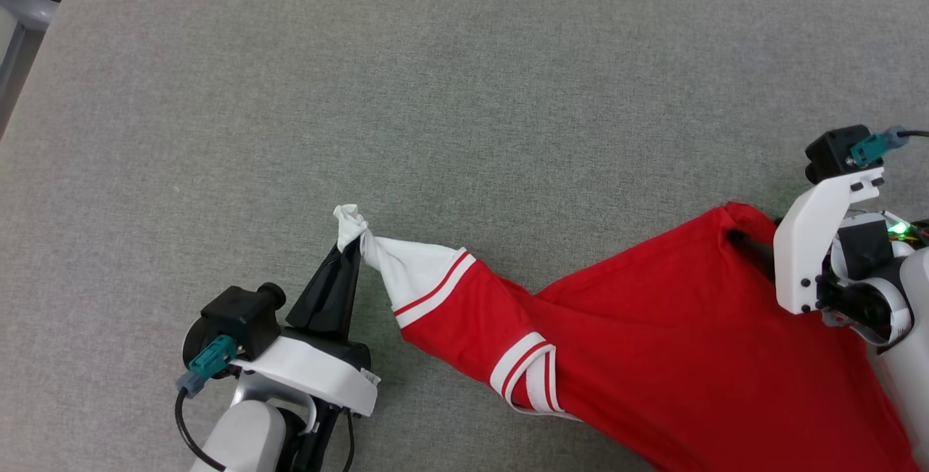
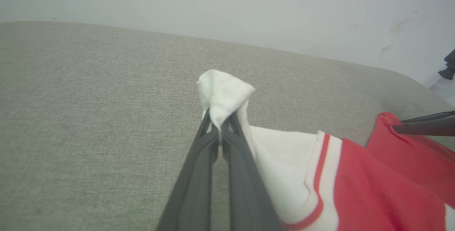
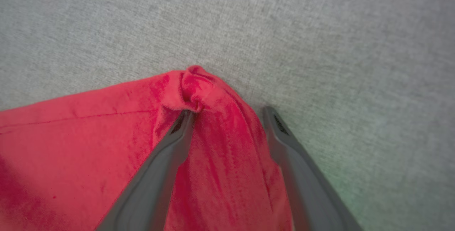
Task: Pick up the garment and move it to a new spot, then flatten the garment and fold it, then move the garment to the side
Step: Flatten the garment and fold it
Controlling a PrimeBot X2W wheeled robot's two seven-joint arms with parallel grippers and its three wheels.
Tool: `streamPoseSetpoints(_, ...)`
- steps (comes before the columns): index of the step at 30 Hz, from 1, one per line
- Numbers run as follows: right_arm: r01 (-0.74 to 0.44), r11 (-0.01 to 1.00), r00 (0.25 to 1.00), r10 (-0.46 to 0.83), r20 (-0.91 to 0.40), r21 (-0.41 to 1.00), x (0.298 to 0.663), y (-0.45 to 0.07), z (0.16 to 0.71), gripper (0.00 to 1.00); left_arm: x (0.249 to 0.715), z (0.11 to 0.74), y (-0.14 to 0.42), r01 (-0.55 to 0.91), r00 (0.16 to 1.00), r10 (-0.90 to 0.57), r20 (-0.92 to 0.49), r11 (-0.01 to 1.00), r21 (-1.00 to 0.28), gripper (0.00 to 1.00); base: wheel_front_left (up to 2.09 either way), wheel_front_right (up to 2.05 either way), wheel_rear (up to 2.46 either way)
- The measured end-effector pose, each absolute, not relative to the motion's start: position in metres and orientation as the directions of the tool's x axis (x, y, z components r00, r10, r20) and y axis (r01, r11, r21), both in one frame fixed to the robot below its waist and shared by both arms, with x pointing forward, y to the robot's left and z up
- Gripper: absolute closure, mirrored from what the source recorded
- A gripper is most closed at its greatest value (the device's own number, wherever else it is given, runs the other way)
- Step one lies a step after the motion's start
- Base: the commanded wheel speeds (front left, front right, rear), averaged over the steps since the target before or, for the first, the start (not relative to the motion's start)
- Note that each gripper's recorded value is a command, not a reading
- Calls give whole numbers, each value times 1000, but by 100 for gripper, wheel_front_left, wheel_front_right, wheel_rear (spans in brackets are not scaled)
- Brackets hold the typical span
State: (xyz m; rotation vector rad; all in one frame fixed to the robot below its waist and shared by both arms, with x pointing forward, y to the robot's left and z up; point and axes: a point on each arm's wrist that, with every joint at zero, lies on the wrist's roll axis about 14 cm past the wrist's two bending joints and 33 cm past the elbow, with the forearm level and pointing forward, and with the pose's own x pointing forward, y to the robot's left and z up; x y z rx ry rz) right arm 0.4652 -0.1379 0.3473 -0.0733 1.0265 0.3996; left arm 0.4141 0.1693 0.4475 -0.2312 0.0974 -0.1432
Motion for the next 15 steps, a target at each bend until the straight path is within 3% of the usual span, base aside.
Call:
streamPoseSetpoints(1,-354,926,439,291,-850,134,465,-138,346,57,414,447,169,130,985,-153,-81,963,-235,100,0,0,0)
streamPoseSetpoints(2,-352,925,428,293,-855,142,464,-138,345,70,415,446,169,130,985,-154,-83,963,-235,100,0,0,0)
streamPoseSetpoints(3,-349,925,423,297,-856,149,464,-137,345,100,415,446,168,132,984,-155,-84,963,-235,100,0,0,0)
streamPoseSetpoints(7,-341,922,428,325,-843,182,464,-134,348,100,415,446,167,141,983,-164,-81,962,-234,100,0,0,0)
streamPoseSetpoints(9,-304,931,537,344,-770,204,480,-138,372,100,414,457,169,150,985,-165,-54,965,-217,100,0,0,0)
streamPoseSetpoints(15,-266,946,727,322,-607,183,506,-155,434,100,421,492,175,195,981,-192,34,970,-144,100,0,0,0)
